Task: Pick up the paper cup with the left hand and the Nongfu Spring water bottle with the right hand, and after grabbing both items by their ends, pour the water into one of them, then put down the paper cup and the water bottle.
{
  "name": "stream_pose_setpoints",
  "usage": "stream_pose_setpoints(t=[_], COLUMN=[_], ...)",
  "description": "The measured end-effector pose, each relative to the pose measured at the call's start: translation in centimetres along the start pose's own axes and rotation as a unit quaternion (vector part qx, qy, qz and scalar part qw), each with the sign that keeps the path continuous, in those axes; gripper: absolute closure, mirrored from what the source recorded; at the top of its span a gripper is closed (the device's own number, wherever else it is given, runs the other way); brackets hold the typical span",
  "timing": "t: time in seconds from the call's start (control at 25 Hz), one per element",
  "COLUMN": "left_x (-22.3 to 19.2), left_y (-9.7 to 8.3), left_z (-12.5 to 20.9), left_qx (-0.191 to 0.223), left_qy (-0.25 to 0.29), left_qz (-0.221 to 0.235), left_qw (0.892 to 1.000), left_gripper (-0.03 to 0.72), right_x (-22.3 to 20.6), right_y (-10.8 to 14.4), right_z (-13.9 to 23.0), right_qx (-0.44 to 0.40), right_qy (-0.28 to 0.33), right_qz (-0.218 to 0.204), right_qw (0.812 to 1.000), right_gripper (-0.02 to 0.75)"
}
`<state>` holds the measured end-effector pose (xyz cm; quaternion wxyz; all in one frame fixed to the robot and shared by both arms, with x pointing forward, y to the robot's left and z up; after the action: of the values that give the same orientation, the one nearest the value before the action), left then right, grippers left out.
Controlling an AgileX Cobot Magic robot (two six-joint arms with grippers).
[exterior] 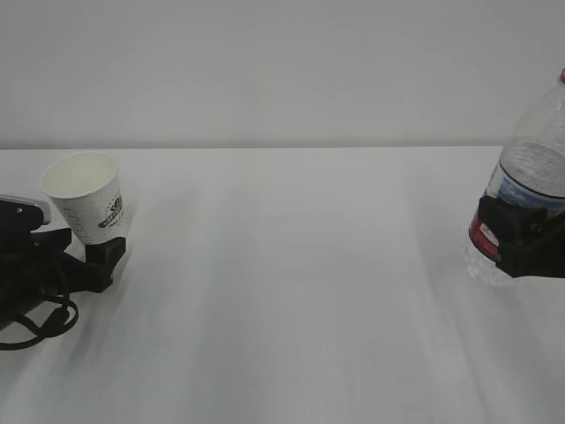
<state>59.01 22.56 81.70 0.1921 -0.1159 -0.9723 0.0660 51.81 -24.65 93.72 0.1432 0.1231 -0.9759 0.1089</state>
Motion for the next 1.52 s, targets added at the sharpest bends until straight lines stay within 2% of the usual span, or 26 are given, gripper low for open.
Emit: stream_pose_setpoints(t=[0.36,1.2,1.52], left_x=[-0.2,-4.3,-5.6], left_y=[0.4,0.8,1.0], left_z=[-0.3,-2.9,-2.9], left_qx=[-0.007,-0.006,-0.006], left_qy=[-0.007,-0.061,-0.068], left_qz=[-0.013,-0.017,-0.017], left_qw=[1.000,0.998,0.997], left_gripper=[0.026,0.026,0.029], right_x=[0.0,0.0,0.0], right_y=[0.0,0.1,0.1], right_z=[0.0,0.0,0.0], right_qx=[0.002,0.000,0.001], right_qy=[0.000,0.000,0.000], right_qz=[-0.001,-0.002,-0.004], right_qw=[1.000,1.000,1.000], right_gripper=[0.265,0.265,0.265])
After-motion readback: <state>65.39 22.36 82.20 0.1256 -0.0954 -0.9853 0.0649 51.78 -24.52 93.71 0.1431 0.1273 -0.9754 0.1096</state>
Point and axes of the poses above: a point on each arm's last joint axis where the gripper is mounted, x pointing back along that axis away from the gripper, y along the wrist's bending axis when the last joint is at zero, z = x × y, the point moved 7 cm from there along -x, pointing out along that axis toward the gripper, and after that the axes turned 8 degrees about x, right-handed, at the moved point
